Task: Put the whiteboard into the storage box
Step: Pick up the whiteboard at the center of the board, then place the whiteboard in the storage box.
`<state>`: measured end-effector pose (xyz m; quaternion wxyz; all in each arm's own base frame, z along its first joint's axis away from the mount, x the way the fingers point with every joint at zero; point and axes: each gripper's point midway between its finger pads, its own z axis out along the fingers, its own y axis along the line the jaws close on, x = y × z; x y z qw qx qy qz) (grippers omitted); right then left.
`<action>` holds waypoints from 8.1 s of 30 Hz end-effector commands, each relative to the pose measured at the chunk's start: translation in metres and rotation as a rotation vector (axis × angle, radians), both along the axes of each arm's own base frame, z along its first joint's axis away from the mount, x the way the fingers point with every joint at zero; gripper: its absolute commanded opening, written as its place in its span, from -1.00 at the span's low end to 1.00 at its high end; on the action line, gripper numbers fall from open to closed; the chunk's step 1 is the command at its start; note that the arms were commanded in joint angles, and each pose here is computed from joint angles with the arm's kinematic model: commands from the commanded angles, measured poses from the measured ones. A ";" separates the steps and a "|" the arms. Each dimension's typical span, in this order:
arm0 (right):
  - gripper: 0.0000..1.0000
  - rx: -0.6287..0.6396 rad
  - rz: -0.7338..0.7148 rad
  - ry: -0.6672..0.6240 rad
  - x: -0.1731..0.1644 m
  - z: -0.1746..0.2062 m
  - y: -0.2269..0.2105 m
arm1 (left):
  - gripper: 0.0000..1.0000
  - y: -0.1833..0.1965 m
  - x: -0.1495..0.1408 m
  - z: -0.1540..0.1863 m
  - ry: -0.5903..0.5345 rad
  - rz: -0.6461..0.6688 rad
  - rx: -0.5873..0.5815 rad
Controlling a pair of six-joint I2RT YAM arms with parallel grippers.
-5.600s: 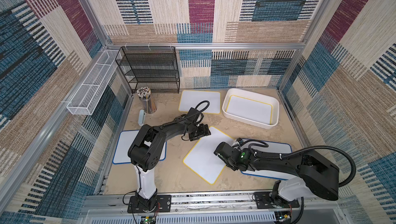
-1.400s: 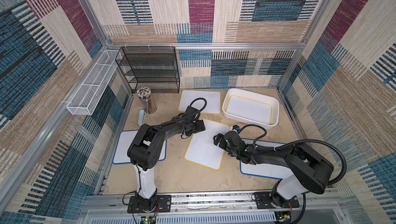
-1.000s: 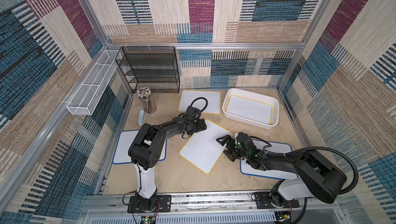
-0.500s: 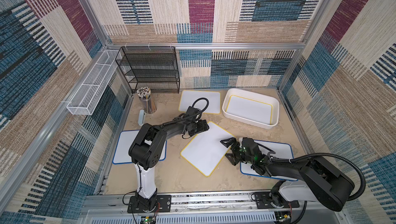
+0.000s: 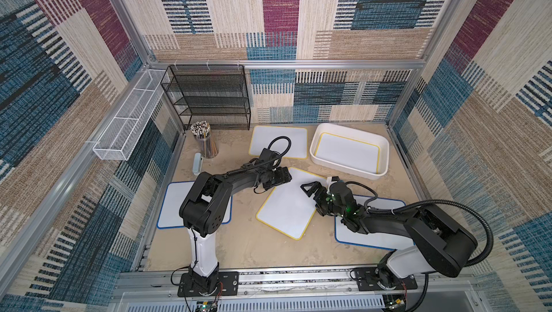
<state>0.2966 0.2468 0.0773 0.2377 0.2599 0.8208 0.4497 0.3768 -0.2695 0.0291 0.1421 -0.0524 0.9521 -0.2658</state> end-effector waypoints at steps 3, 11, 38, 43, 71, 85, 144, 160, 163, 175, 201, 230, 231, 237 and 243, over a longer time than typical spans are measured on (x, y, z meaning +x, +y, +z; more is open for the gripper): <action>1.00 0.005 -0.001 -0.063 0.009 0.009 0.004 | 0.69 0.038 -0.084 -0.050 0.411 0.048 0.157; 0.90 0.067 -0.009 -0.096 0.003 0.025 0.001 | 0.69 0.039 -0.083 -0.051 0.414 0.052 0.157; -0.47 0.075 -0.004 -0.121 -0.007 0.026 -0.006 | 0.69 0.041 -0.069 -0.029 0.356 0.072 0.109; -0.58 0.068 -0.015 -0.130 -0.006 0.029 -0.009 | 0.69 0.039 -0.068 -0.026 0.350 0.068 0.091; -0.90 -0.019 -0.207 -0.285 0.019 0.118 -0.041 | 0.69 0.058 -0.014 0.091 0.017 0.186 -0.290; -0.91 0.081 -0.741 -0.328 0.063 0.211 -0.124 | 0.69 0.081 -0.005 0.154 -0.234 0.171 -0.273; -0.74 0.078 -1.540 0.114 0.161 0.067 -0.234 | 0.67 0.018 -0.049 0.192 -0.574 -0.220 0.074; -0.32 0.063 -1.472 0.213 0.158 0.037 -0.224 | 0.67 0.020 -0.047 0.187 -0.556 -0.207 0.088; -0.20 0.062 -1.438 0.237 0.162 0.032 -0.222 | 0.67 0.020 -0.047 0.186 -0.553 -0.205 0.089; 0.31 0.044 -1.262 0.250 0.176 0.032 -0.220 | 0.67 0.021 -0.046 0.186 -0.547 -0.194 0.090; 1.00 -0.035 -1.060 0.339 0.174 0.032 -0.203 | 0.67 0.024 -0.043 0.179 -0.518 -0.180 0.106; 1.00 -0.321 -0.753 0.199 0.131 0.047 -0.204 | 0.67 0.023 -0.038 0.159 -0.430 -0.166 0.112; 1.00 -0.334 -0.730 0.199 0.127 0.044 -0.202 | 0.67 0.024 -0.038 0.159 -0.428 -0.165 0.115; 1.00 -0.409 -0.568 0.108 0.107 0.045 -0.188 | 0.67 0.025 -0.038 0.154 -0.406 -0.166 0.129; 1.00 -0.501 -0.470 0.014 0.072 0.056 -0.172 | 0.67 0.024 -0.039 0.146 -0.364 -0.176 0.148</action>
